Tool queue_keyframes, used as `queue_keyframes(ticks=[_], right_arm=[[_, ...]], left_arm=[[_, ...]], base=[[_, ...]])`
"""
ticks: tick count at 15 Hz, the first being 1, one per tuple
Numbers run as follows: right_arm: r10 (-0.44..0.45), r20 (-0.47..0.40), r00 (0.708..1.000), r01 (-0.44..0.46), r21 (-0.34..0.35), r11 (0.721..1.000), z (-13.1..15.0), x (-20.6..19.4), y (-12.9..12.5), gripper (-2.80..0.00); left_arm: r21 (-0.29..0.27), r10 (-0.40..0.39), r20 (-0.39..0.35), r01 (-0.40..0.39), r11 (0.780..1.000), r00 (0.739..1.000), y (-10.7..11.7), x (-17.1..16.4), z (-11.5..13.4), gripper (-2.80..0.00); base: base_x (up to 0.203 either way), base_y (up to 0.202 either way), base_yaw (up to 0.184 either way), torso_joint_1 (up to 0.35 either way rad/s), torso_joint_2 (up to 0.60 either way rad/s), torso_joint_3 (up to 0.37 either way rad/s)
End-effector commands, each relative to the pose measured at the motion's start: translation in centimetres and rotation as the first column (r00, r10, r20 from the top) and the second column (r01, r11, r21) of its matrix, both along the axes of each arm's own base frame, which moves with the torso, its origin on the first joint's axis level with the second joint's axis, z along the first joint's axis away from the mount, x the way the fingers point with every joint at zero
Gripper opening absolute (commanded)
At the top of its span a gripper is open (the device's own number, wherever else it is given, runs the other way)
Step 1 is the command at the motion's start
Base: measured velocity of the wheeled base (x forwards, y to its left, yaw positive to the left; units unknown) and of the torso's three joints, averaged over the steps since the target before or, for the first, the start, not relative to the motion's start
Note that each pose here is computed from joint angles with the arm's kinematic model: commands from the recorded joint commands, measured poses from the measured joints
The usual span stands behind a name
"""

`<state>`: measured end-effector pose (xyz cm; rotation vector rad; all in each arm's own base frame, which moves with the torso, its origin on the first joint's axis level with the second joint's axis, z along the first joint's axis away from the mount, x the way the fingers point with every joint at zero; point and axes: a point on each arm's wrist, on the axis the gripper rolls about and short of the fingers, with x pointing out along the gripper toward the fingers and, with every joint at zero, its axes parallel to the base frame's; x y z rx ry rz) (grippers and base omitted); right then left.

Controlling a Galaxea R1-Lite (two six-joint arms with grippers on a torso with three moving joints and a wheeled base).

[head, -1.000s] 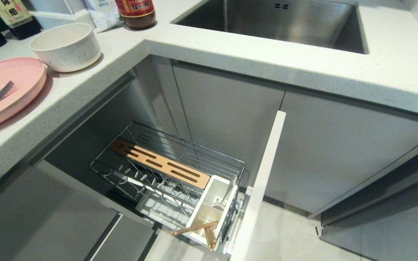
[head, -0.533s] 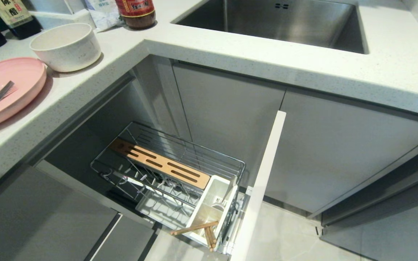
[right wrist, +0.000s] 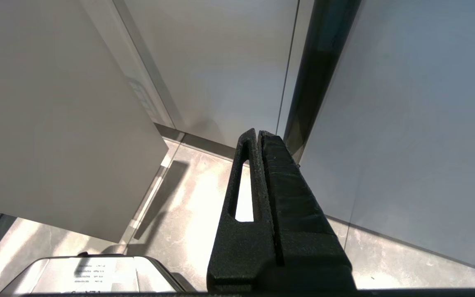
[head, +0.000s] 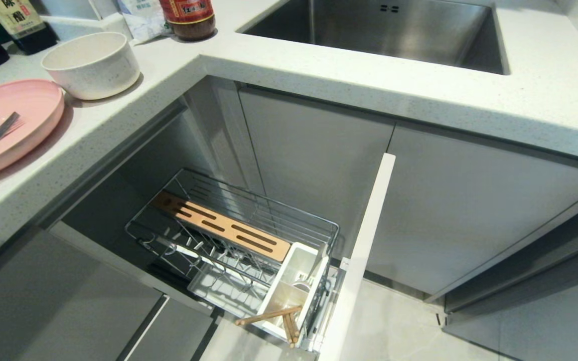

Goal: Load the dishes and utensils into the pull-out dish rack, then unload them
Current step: Pick up the fork and place it in the cupboard

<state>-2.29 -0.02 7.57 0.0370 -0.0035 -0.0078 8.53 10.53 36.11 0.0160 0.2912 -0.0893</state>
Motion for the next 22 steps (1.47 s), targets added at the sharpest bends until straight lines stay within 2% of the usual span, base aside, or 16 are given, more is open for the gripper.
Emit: queue_keyframes(ticks=[1, 5, 8, 12, 16, 22], right_arm=[[0.000, 0.000, 1.000, 0.000, 0.000, 1.000, 0.0, 0.0, 0.0, -2.80], [0.000, 0.000, 1.000, 0.000, 0.001, 1.000, 0.0, 0.0, 0.0, -2.80], [0.000, 0.000, 1.000, 0.000, 0.001, 1.000, 0.0, 0.0, 0.0, -2.80], [0.000, 0.000, 1.000, 0.000, 0.001, 1.000, 0.0, 0.0, 0.0, -2.80], [0.000, 0.000, 1.000, 0.000, 0.000, 1.000, 0.0, 0.0, 0.0, -2.80], [0.000, 0.000, 1.000, 0.000, 0.000, 1.000, 0.0, 0.0, 0.0, -2.80]], left_arm=[[-0.009, -0.006, -0.003, 0.006, 1.000, 1.000, -0.2, -0.1, -0.3, 0.00], [-0.008, -0.014, -0.007, 0.014, 1.000, 1.000, -0.2, 0.1, -0.7, 0.00], [0.018, -0.014, 0.000, 0.014, 1.000, 1.000, 0.2, 0.5, -1.3, 0.00], [0.015, -0.038, -0.009, 0.038, 0.999, 0.999, 0.4, 1.1, -2.2, 0.00], [0.085, -0.053, 0.022, 0.050, 0.995, 0.998, 0.8, 1.9, -3.5, 0.00], [0.107, -0.068, 0.036, 0.063, 0.992, 0.997, 0.8, 2.3, -3.4, 0.00]], base=[[0.000, 0.000, 0.000, 0.000, 0.00, 0.000], [0.000, 0.000, 0.000, 0.000, 0.00, 0.000], [0.000, 0.000, 0.000, 0.000, 0.00, 0.000], [0.000, 0.000, 0.000, 0.000, 0.00, 0.000], [0.000, 0.000, 0.000, 0.000, 0.00, 0.000], [0.000, 0.000, 0.000, 0.000, 0.00, 0.000]])
